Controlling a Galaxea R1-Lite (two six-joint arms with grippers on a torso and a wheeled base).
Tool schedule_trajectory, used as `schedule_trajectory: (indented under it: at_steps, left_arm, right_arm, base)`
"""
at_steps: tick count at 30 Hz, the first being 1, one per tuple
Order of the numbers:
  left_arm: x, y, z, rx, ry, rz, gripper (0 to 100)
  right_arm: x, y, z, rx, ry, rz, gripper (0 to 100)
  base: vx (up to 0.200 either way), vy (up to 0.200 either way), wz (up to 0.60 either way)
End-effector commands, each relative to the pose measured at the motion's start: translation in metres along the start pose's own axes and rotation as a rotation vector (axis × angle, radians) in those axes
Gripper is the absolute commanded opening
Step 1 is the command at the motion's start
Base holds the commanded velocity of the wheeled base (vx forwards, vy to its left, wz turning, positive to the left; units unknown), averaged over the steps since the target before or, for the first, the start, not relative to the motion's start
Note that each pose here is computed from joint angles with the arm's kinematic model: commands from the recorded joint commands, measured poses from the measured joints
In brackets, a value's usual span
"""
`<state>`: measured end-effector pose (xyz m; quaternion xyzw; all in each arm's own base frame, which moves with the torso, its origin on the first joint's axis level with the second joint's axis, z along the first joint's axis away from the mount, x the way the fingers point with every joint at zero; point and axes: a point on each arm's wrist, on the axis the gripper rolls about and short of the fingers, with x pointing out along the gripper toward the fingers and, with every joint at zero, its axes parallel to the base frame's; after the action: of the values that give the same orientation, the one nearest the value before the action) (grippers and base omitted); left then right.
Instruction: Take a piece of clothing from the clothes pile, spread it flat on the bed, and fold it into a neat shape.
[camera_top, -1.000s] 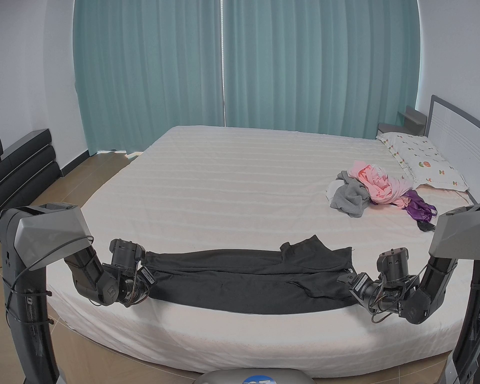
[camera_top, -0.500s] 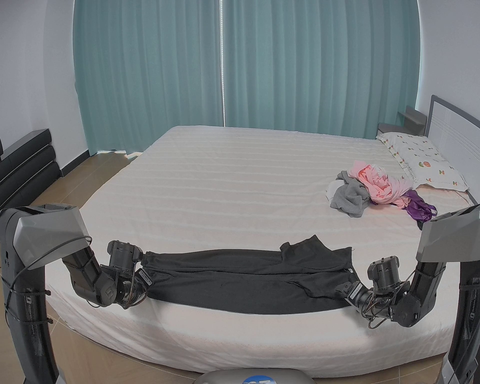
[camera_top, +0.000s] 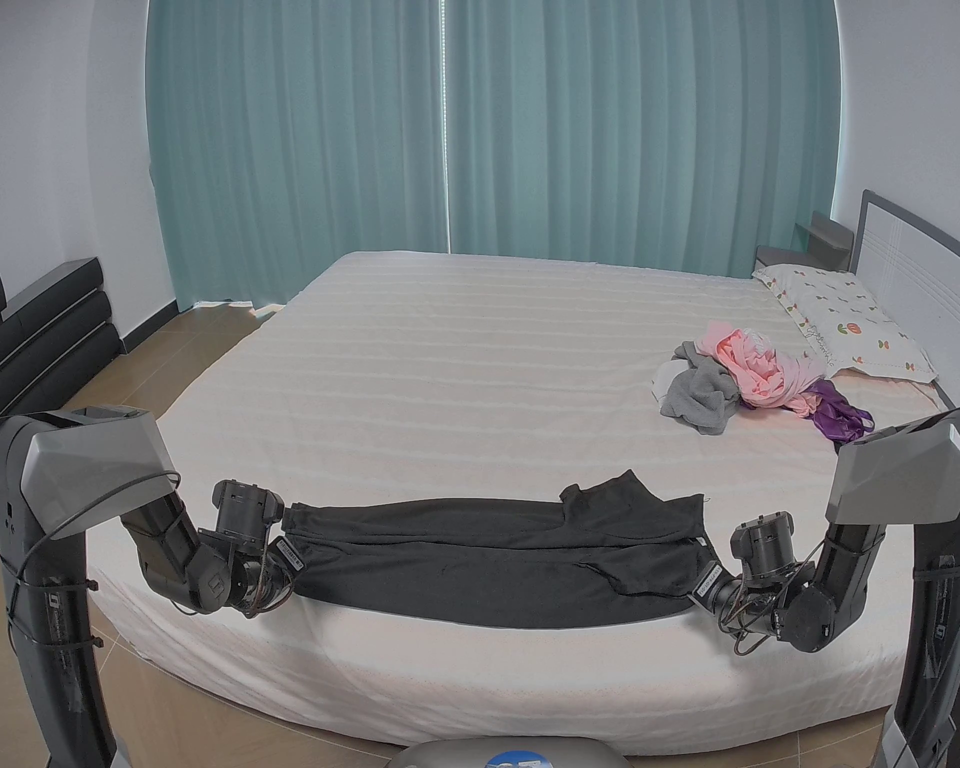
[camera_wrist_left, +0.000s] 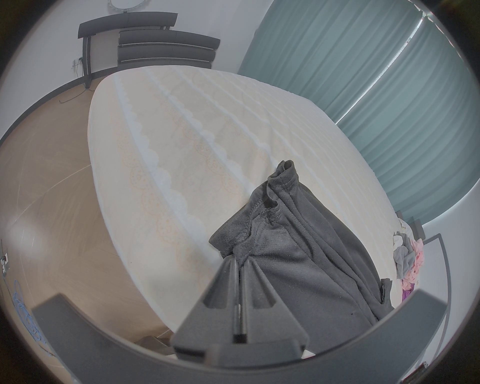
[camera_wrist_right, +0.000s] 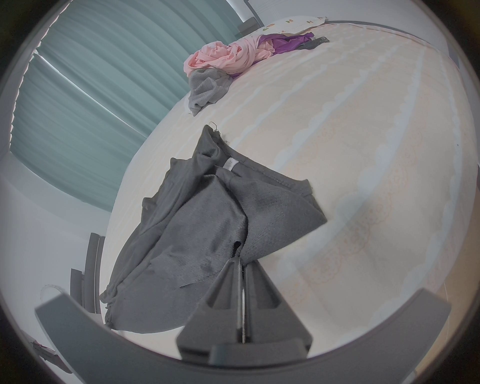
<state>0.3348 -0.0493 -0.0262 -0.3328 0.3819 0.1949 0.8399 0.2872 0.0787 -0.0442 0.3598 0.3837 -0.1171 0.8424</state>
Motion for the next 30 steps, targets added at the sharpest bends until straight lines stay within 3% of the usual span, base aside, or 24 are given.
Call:
schedule_trajectory:
  at_steps: [1, 12, 30]
  left_arm:
    - [-0.008, -0.004, 0.005, -0.004, -0.013, -0.019, 0]
    - [-0.023, -0.001, 0.009, -0.003, -0.028, -0.024, 0]
    - [-0.036, 0.028, -0.015, 0.102, 0.058, 0.061, 0]
  right_arm:
    - [-0.012, 0.007, 0.009, 0.005, -0.025, 0.027, 0]
    - [-0.036, 0.006, 0.011, -0.003, -0.018, 0.021, 0]
    - [-0.049, -0.019, -0.008, -0.063, 0.055, -0.064, 0]
  base:
    - [0.0, 0.0, 0.0]
    - [0.0, 0.0, 0.0]
    - [0.0, 0.0, 0.0]
